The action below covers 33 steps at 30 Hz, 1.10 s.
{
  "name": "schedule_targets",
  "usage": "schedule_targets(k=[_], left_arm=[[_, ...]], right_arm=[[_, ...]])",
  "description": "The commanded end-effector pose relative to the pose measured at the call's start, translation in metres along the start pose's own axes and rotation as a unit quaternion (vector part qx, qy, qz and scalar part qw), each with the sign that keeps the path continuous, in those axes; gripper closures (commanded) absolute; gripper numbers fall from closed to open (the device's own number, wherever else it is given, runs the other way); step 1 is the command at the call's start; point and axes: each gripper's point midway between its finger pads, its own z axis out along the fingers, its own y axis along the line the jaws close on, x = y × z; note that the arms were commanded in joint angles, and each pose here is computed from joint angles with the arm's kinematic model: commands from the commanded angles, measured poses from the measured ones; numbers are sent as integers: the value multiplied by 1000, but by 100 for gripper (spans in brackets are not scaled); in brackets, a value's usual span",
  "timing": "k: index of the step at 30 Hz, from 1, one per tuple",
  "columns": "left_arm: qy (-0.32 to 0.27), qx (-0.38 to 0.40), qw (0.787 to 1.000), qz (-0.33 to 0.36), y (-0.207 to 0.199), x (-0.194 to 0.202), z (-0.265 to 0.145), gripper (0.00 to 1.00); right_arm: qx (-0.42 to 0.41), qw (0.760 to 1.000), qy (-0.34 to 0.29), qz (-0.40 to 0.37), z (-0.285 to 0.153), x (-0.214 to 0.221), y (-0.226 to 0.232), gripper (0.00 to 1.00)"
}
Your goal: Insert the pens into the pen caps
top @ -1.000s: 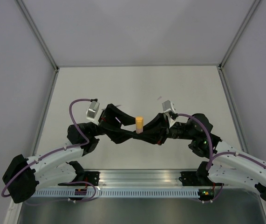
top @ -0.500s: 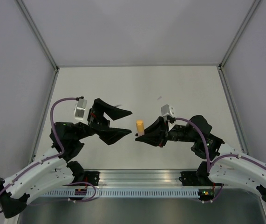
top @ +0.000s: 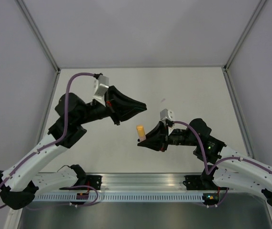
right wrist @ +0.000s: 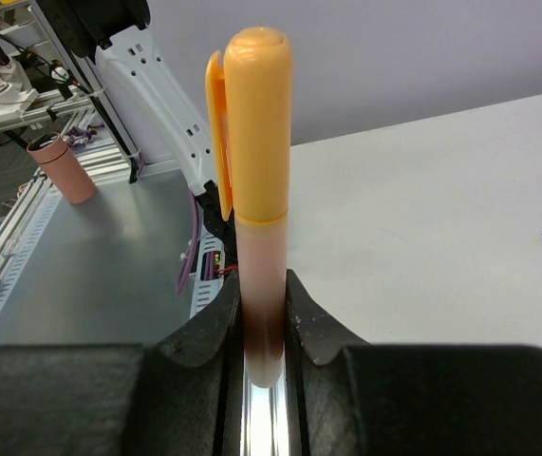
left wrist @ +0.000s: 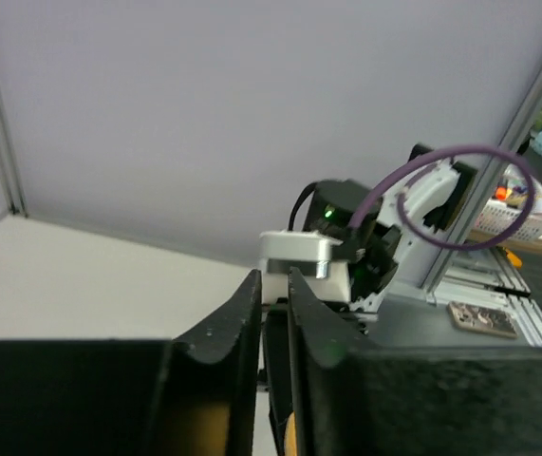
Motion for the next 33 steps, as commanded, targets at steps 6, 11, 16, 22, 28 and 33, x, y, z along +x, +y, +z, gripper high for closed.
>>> schedule_targets(k=[6,11,16,22,28,33], left_arm=[[106,-11,993,-58,26,80,9,98],[92,2,995,-38,22,88,1,77],[68,-1,997,-25,17,79,-7,31],[36,8,999,-27,2,46,-10,29],[27,8,999,-32,-3,34,-11,27],[25,39,998,-31,-16,32,-14,27]], right_arm=[[2,1000,-14,-12,0,-8,-1,100],[5,1000,-14,-14,-1,-7,-1,100],[0,1000,-10,-12,-1,-6,0,100],[-38,999,1,-11,-2,-1,13,100],[-47,999,3,-6,-3,1,17,100],[-47,999,-1,-7,-5,-1,18,100]])
